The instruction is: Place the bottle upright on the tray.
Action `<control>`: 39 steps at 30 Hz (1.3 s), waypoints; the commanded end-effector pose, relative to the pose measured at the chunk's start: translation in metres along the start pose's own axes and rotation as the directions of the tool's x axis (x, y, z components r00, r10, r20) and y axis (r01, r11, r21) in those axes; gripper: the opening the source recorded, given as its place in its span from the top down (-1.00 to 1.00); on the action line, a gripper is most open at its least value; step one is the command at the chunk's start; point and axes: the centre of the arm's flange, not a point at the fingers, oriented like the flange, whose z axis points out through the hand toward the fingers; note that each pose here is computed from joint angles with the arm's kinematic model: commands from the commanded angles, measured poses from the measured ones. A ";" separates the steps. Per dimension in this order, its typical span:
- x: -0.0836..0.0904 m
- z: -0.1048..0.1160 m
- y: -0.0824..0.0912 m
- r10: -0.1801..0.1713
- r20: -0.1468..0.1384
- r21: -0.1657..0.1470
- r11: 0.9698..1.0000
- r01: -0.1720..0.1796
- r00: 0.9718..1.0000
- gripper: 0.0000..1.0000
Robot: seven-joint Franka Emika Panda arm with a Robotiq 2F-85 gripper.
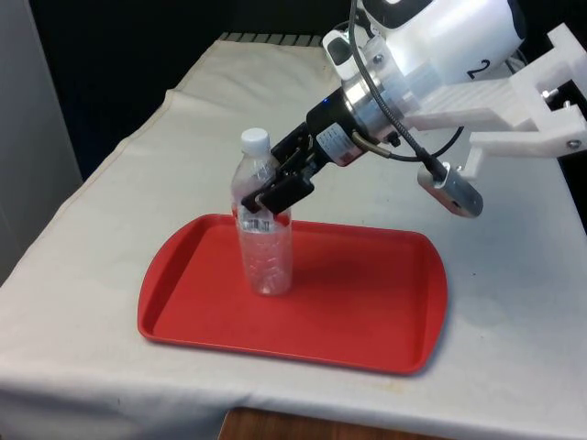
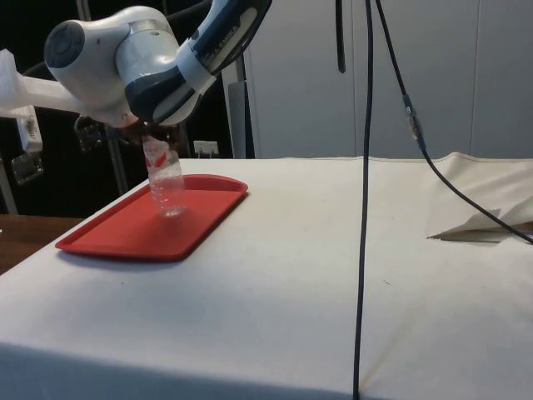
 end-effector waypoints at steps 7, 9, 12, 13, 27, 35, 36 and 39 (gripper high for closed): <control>-0.001 -0.001 0.000 0.002 0.003 0.001 1.000 -0.002 1.000 -0.41; -0.001 -0.001 0.000 0.002 0.003 0.001 1.000 -0.002 1.000 -0.71; -0.001 -0.001 0.000 0.001 0.002 0.001 1.000 -0.001 1.000 -1.00; -0.001 -0.001 0.000 0.000 0.002 0.001 1.000 0.000 1.000 -1.00; 0.006 -0.019 -0.003 0.018 -0.005 -0.010 1.000 -0.018 1.000 -1.00; 0.022 -0.035 -0.006 0.036 -0.015 -0.021 0.999 -0.036 0.999 -1.00; 0.023 -0.037 -0.006 0.037 -0.016 -0.023 0.999 -0.038 0.999 -1.00; 0.027 -0.041 -0.006 0.042 -0.019 -0.025 0.999 -0.042 0.999 -1.00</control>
